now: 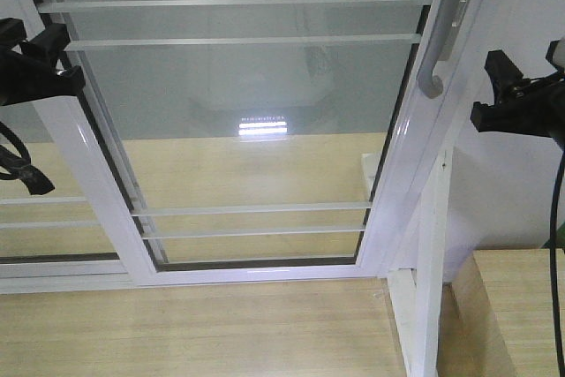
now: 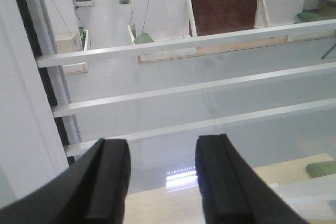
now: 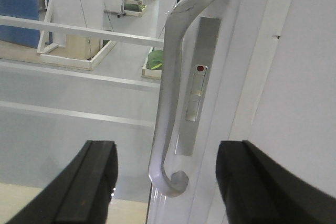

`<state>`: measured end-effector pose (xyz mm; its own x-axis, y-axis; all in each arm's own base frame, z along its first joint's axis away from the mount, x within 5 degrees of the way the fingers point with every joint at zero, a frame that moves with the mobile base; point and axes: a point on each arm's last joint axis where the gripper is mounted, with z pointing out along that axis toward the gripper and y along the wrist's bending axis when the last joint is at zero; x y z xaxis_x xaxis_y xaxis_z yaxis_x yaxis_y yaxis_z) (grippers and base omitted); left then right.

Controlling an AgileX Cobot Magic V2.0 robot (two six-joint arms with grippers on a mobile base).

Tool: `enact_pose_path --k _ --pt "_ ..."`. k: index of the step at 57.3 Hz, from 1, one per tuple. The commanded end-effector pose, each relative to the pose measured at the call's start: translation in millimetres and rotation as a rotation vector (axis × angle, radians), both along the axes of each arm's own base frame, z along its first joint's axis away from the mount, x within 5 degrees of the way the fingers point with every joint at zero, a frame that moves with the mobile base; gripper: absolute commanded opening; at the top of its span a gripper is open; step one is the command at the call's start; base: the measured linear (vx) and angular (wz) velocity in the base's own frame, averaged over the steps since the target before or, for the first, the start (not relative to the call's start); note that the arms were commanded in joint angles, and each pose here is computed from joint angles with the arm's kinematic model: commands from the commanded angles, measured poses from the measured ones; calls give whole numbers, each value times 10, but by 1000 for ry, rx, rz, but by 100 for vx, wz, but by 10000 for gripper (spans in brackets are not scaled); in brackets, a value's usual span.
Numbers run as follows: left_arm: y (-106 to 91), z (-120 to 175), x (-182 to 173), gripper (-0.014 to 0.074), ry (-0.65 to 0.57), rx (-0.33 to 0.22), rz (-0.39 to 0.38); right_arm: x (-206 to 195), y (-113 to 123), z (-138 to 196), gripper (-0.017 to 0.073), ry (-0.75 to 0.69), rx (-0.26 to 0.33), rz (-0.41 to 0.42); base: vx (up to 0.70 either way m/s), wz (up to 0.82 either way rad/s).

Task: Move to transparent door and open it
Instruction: 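Lower both arms and move the right gripper onto the grey door handle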

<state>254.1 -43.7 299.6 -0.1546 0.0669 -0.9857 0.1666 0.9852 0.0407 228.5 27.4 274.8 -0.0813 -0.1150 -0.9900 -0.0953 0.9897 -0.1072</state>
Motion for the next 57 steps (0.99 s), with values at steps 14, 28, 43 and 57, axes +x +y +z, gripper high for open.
enact_pose_path --k 14,28,43,57 --pt "-19 183 65 436 -125 -30 4 356 9 -19 491 -261 23 -39 0 0" --pt "-20 179 75 436 -130 -31 5 818 74 -314 491 -226 60 -37 0 0" --pt "-20 180 75 436 -132 -31 5 1376 152 -508 491 -221 56 -36 0 0" --pt "-20 180 75 436 -132 -31 5 1764 205 -609 491 -243 60 -37 0 0"
